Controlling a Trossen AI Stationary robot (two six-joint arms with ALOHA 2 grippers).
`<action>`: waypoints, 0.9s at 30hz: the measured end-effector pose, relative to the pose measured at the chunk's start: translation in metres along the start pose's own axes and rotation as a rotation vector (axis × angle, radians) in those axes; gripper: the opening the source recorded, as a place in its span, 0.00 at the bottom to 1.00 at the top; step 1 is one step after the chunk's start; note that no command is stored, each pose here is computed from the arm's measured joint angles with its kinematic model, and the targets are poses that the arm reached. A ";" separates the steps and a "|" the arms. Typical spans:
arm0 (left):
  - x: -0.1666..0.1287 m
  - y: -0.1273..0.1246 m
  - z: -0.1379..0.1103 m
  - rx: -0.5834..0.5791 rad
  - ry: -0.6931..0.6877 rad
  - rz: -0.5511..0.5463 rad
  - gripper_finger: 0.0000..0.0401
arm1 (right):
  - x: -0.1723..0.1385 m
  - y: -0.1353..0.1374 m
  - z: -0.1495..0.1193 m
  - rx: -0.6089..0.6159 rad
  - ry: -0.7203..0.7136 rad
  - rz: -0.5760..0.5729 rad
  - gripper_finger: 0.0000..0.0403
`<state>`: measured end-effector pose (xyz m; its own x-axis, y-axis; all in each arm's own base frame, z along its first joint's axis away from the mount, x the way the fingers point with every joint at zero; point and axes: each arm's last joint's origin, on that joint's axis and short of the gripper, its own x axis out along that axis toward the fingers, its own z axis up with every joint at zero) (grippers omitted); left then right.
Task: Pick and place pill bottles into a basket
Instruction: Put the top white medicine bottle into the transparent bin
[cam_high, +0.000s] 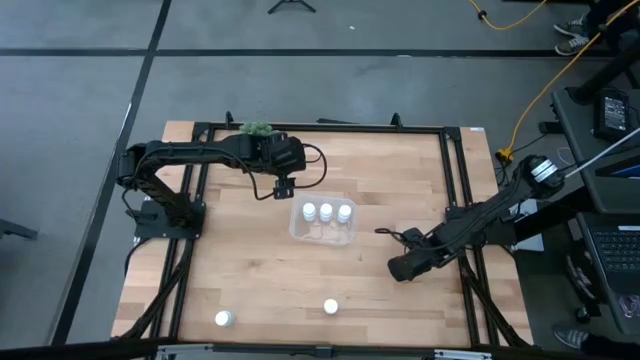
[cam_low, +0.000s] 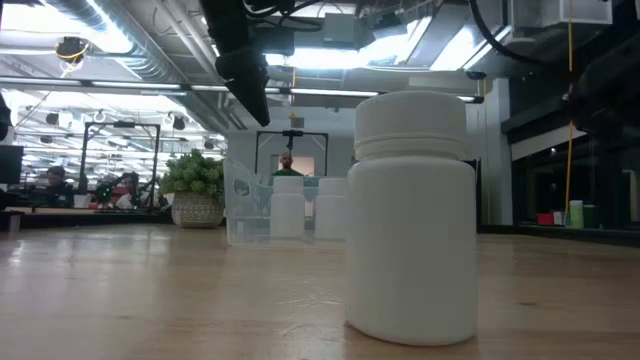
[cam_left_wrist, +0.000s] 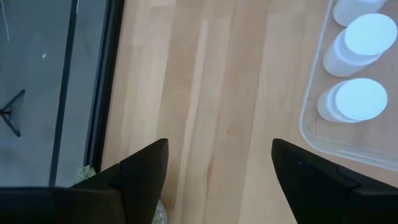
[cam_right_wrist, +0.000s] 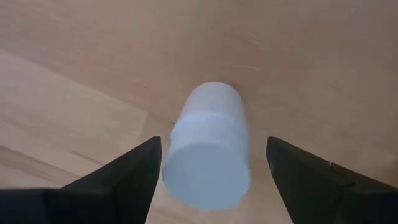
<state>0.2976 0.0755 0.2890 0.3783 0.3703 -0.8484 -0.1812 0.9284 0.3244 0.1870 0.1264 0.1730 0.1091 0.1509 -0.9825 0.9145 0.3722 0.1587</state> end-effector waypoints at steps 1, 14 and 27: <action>0.000 0.000 0.000 0.002 0.000 0.000 0.70 | 0.001 0.000 0.000 0.000 -0.001 -0.003 0.71; -0.001 -0.003 0.001 -0.001 -0.008 -0.025 0.70 | 0.001 0.009 -0.002 -0.031 0.015 0.083 0.40; -0.001 -0.002 0.001 0.000 0.003 0.056 0.70 | -0.074 0.055 0.024 -0.336 -0.148 0.196 0.40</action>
<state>0.2982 0.0733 0.2898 0.3650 0.4219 -0.8300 -0.2024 0.9061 0.3716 0.2380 0.1140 0.2522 0.3458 0.1241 -0.9301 0.6956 0.6313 0.3429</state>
